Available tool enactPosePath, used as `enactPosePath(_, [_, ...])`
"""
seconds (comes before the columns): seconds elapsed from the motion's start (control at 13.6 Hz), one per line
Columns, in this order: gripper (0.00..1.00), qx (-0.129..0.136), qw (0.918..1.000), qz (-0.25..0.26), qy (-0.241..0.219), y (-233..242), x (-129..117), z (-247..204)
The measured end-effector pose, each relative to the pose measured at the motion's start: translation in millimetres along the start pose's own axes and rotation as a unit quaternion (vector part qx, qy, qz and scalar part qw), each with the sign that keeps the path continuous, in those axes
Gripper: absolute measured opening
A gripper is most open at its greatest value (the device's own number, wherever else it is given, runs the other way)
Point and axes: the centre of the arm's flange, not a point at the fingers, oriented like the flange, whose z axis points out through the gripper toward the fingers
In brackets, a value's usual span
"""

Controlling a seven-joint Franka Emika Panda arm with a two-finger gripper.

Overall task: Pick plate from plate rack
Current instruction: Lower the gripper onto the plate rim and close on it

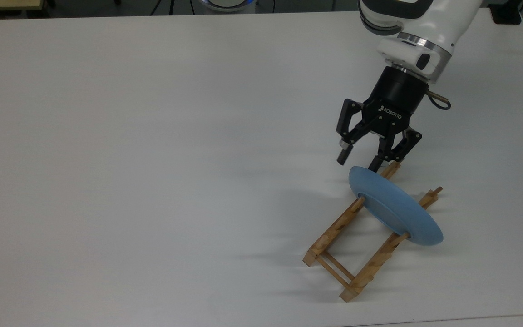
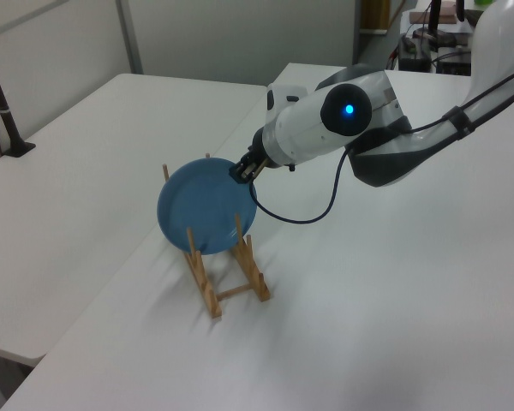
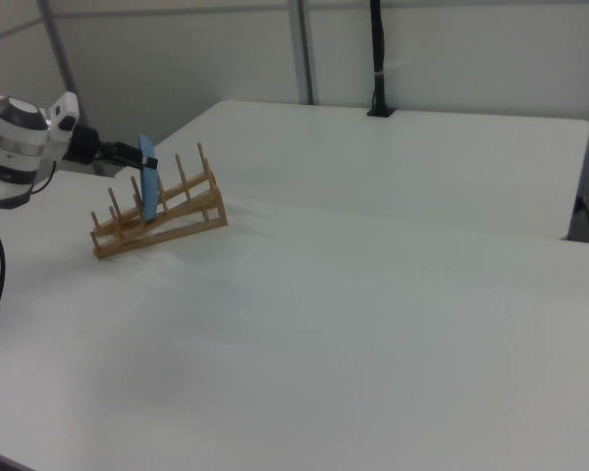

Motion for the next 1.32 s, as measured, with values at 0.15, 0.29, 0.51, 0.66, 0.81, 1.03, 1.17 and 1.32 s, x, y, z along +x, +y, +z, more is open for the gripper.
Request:
enactPosePath(0.15, [0.47, 0.001, 1.0000, -0.002, 0.000, -3.3, -2.4, -0.6])
enactPosePath(0.29, [0.48, 0.002, 1.0000, -0.002, 0.000, -3.9, -2.3, -1.2])
enactPosePath(0.51, [0.38, 0.006, 1.0000, -0.005, 0.003, -9.6, -3.8, -7.4])
enactPosePath(0.66, [0.19, 0.008, 0.9999, -0.008, 0.005, -12.6, -4.7, -10.6])
enactPosePath(0.81, [0.00, 0.006, 0.9999, -0.012, 0.010, -12.9, -4.4, -11.2])
enactPosePath(1.03, [0.00, 0.003, 0.9997, -0.016, 0.017, -12.0, -3.4, -10.5])
enactPosePath(1.17, [0.08, 0.003, 0.9997, -0.016, 0.017, -11.8, -3.3, -10.4])
enactPosePath(1.32, [0.30, 0.002, 0.9997, -0.016, 0.017, -11.5, -3.2, -10.1])
